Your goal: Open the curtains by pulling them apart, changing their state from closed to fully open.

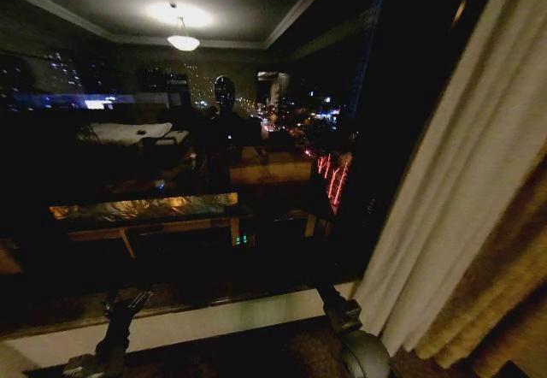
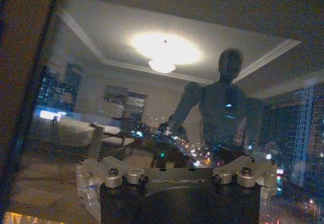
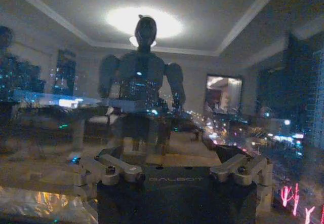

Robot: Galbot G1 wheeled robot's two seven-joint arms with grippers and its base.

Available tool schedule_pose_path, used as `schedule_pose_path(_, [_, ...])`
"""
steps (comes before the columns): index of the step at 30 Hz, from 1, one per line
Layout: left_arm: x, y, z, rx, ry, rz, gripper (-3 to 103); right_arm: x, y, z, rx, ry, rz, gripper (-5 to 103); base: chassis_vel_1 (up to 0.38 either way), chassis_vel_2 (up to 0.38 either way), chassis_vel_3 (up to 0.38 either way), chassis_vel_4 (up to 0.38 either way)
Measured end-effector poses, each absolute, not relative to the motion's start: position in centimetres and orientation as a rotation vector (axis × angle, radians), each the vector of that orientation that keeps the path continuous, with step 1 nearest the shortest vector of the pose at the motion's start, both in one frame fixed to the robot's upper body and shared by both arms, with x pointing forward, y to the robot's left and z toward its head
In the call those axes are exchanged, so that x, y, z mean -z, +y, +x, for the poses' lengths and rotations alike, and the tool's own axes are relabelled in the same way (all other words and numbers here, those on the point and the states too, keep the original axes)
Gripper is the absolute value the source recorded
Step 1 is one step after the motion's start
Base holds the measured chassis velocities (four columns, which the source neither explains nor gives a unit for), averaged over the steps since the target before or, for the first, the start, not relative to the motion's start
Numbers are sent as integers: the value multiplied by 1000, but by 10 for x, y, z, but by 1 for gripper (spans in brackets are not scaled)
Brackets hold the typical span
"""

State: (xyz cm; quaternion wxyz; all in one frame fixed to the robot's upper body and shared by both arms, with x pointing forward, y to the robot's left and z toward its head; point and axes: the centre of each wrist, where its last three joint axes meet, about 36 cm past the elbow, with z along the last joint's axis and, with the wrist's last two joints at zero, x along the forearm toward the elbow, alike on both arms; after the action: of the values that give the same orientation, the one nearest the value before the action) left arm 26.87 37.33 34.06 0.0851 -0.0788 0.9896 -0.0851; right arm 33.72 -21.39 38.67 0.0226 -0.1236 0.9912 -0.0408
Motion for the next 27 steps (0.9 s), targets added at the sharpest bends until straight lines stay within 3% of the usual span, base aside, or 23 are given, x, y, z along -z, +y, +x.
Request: schedule_pose_path(27, [-341,373,269,254,2951,-235,100,-387,-214,337,126,3070,-383,100,372,333,-373,-336])
